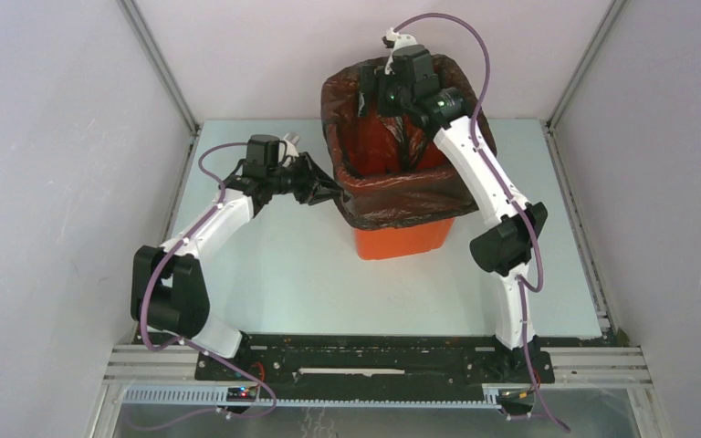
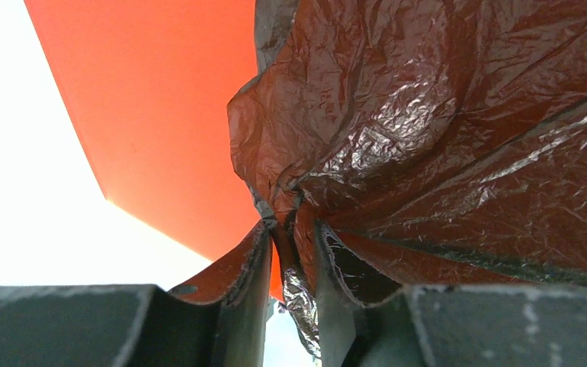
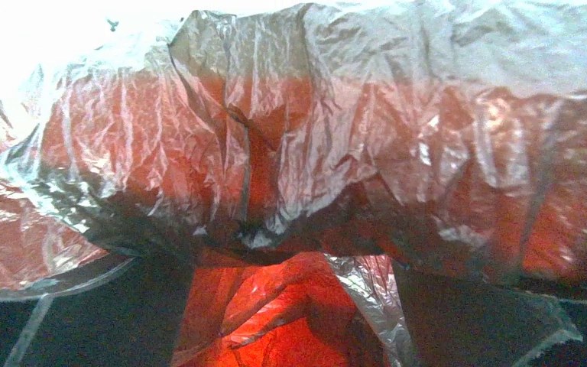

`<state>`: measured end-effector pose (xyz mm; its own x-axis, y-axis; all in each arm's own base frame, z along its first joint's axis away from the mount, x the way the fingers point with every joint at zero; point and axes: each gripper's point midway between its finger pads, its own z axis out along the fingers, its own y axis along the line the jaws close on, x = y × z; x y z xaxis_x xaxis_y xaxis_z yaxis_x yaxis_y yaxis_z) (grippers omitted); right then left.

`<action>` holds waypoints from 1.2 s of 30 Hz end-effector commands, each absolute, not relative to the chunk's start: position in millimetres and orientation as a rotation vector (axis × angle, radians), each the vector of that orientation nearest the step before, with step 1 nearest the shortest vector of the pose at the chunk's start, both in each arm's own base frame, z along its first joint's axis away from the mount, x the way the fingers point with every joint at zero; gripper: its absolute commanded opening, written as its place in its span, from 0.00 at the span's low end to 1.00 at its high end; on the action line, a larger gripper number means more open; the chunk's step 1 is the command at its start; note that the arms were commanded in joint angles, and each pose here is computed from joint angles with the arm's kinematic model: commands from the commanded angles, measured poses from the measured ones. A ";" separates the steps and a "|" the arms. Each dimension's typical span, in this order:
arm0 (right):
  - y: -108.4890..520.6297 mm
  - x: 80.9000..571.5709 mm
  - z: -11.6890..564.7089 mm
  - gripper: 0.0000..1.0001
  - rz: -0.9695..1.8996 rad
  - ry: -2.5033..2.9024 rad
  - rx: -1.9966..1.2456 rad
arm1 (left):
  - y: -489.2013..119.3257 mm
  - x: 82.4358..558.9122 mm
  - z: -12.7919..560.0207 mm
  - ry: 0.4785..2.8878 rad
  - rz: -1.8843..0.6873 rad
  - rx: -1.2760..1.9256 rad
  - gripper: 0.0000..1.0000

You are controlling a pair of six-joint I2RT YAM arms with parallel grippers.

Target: Put the trash bags into the trash bin

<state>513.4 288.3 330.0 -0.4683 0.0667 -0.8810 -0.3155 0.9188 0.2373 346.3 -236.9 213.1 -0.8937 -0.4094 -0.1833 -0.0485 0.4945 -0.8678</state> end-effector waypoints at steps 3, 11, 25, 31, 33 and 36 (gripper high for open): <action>270.6 454.4 363.7 1.00 0.469 2.034 -0.199 | -241.2 339.9 236.1 2.322 -1.387 -0.267 0.32; 261.3 402.6 296.5 1.00 0.415 2.252 -0.291 | -243.5 343.8 235.4 2.327 -1.393 -0.248 0.33; 273.1 419.6 184.3 0.95 0.251 2.517 -0.353 | -246.5 348.2 239.4 2.324 -1.403 -0.212 0.36; 282.6 422.9 157.1 0.95 0.295 2.559 -0.307 | -248.8 351.1 235.3 2.337 -1.413 -0.201 0.36; 284.4 422.9 146.4 0.96 0.298 2.586 -0.302 | -249.8 351.2 231.9 2.347 -1.421 -0.199 0.35; 284.0 422.1 144.4 0.95 0.282 2.610 -0.301 | -250.0 350.2 227.2 2.358 -1.422 -0.196 0.35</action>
<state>419.1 276.2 187.6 -0.8048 -0.1591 -0.5718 -0.2910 0.9454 0.1465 345.3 -239.5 202.5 -0.9166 -0.3565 -0.1812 -0.0289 0.5109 -0.8591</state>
